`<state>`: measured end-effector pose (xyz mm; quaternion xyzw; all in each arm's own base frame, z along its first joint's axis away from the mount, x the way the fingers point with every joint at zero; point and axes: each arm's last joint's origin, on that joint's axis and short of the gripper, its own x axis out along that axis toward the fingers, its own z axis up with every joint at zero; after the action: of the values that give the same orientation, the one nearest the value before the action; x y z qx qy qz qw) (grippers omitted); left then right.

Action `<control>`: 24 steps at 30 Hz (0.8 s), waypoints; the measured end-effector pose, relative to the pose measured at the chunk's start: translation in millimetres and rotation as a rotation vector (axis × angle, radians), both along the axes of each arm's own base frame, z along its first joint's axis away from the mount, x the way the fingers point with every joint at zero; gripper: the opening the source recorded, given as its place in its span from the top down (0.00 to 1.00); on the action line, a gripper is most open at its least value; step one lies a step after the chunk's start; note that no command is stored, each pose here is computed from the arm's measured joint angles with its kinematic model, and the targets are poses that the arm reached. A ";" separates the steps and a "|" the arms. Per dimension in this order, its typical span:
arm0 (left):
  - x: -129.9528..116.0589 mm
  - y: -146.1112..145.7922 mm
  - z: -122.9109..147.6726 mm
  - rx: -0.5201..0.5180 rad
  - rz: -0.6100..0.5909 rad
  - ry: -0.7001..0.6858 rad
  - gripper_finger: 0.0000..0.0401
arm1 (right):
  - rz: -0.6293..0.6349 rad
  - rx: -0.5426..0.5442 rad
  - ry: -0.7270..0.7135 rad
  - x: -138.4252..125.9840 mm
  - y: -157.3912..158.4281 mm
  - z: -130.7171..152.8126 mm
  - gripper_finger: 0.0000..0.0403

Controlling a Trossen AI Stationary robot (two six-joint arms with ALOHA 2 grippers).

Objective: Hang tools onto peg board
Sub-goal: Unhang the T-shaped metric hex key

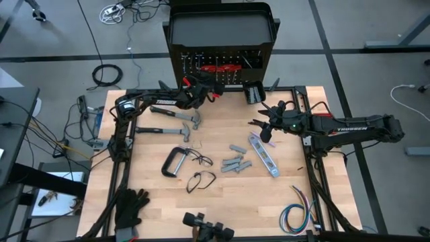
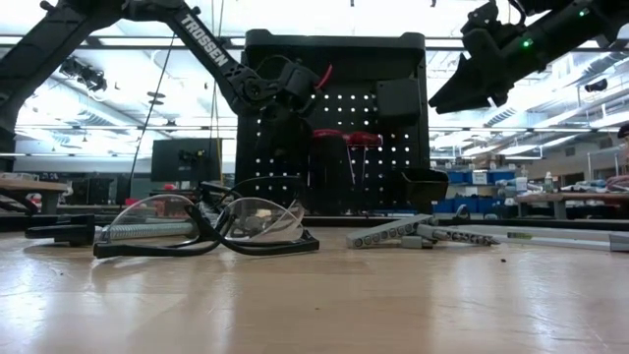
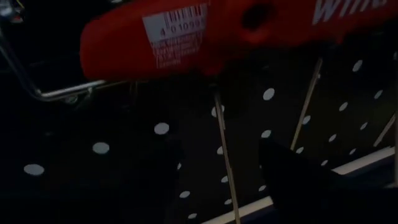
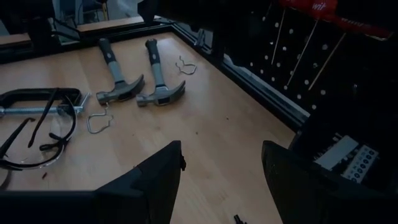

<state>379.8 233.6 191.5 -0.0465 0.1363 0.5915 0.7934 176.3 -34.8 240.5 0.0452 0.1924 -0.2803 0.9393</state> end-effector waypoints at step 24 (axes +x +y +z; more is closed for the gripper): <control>2.0 -10.1 -7.0 -0.055 0.009 0.017 1.00 | 0.001 0.017 -0.009 0.1 0.8 -0.1 0.43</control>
<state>381.8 223.5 184.5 -0.0639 0.1589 0.5915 0.7879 176.4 -34.0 240.4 0.0542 0.1906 -0.2779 0.9400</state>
